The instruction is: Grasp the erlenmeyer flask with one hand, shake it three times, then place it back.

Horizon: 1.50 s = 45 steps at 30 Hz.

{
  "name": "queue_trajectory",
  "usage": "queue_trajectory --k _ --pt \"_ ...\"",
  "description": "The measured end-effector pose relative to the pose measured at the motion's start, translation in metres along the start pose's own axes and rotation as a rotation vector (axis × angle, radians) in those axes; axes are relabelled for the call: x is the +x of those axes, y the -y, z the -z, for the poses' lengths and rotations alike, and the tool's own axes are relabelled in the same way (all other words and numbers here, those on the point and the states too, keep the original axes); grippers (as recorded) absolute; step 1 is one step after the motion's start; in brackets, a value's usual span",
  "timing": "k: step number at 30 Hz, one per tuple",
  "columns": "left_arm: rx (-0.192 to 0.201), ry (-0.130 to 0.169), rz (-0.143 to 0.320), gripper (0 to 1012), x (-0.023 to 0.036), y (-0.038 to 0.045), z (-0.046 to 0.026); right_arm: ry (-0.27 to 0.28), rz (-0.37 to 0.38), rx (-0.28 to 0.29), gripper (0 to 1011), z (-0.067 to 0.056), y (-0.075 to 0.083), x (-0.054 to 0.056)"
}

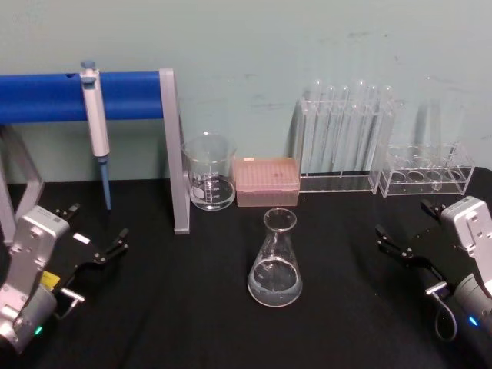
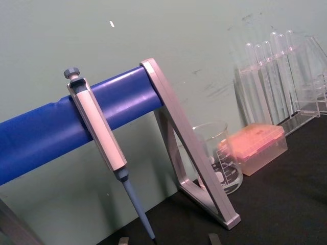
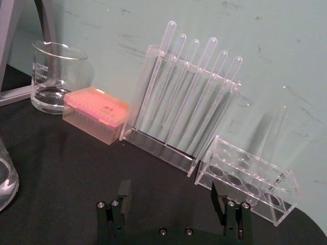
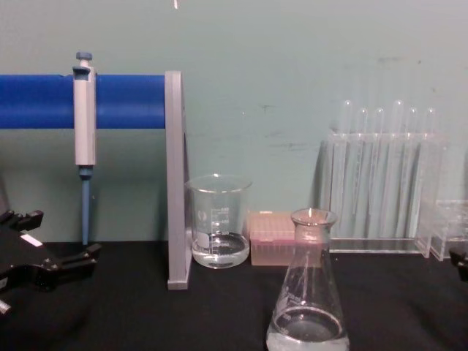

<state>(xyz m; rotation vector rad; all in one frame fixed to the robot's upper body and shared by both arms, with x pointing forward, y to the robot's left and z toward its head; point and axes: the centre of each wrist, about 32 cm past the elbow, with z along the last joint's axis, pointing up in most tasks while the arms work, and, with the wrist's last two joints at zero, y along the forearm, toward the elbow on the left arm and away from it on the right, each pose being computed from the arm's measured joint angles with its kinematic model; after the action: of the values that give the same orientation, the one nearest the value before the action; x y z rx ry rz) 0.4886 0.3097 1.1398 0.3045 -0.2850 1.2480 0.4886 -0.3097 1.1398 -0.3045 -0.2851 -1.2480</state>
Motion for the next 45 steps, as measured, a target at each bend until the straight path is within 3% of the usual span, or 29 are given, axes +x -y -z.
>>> queue_trajectory --k 39,45 --pt "0.000 0.000 0.000 1001 0.0000 0.0000 0.0000 0.000 0.000 0.000 1000 0.0000 0.0000 0.0000" --pt "0.000 0.000 0.000 1001 0.0000 0.0000 0.0000 -0.023 0.008 0.002 1000 0.0005 0.0018 0.0002"
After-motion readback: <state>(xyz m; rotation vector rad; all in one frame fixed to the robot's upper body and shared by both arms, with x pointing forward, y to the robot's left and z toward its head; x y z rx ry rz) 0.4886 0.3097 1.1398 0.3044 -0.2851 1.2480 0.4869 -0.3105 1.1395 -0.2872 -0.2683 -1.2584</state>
